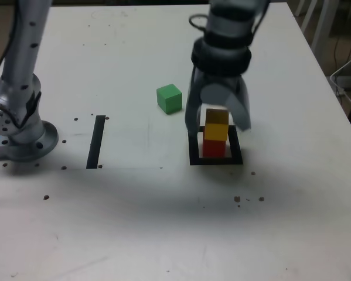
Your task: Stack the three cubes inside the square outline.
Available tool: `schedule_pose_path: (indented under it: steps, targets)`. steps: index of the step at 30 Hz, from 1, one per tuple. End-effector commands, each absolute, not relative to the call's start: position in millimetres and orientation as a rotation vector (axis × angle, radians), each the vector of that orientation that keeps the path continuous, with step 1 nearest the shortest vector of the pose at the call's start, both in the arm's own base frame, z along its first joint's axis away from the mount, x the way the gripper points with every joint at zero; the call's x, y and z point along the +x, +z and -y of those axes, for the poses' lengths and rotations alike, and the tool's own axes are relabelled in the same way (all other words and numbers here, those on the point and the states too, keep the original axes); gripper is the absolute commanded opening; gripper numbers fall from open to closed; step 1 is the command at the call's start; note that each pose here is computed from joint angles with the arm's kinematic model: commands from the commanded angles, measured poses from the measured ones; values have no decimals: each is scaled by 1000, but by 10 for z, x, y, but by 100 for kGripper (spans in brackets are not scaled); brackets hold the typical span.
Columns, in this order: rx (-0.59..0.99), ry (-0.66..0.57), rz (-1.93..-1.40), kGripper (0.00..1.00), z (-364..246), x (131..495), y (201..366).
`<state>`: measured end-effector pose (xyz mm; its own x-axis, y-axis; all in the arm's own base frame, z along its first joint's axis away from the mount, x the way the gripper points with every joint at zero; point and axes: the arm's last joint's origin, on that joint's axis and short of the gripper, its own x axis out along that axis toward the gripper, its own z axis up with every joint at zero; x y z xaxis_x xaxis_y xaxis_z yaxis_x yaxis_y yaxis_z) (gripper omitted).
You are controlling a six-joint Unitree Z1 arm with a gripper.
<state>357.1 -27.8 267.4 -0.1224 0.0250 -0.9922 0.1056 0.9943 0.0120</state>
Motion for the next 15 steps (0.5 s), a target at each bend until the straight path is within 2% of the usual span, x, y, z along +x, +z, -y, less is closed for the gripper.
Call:
schedule_pose_path:
  steps: [1, 4, 7, 15]
  targets:
    - [105, -35, -1658, 99, 237, 3488, 2810]
    - [98, -3, -1632, 99, 161, 3397, 2928]
    - [70, 29, -1626, 100, 34, 3289, 2983]
    - [-61, 128, -1674, 100, -380, 2924, 2886]
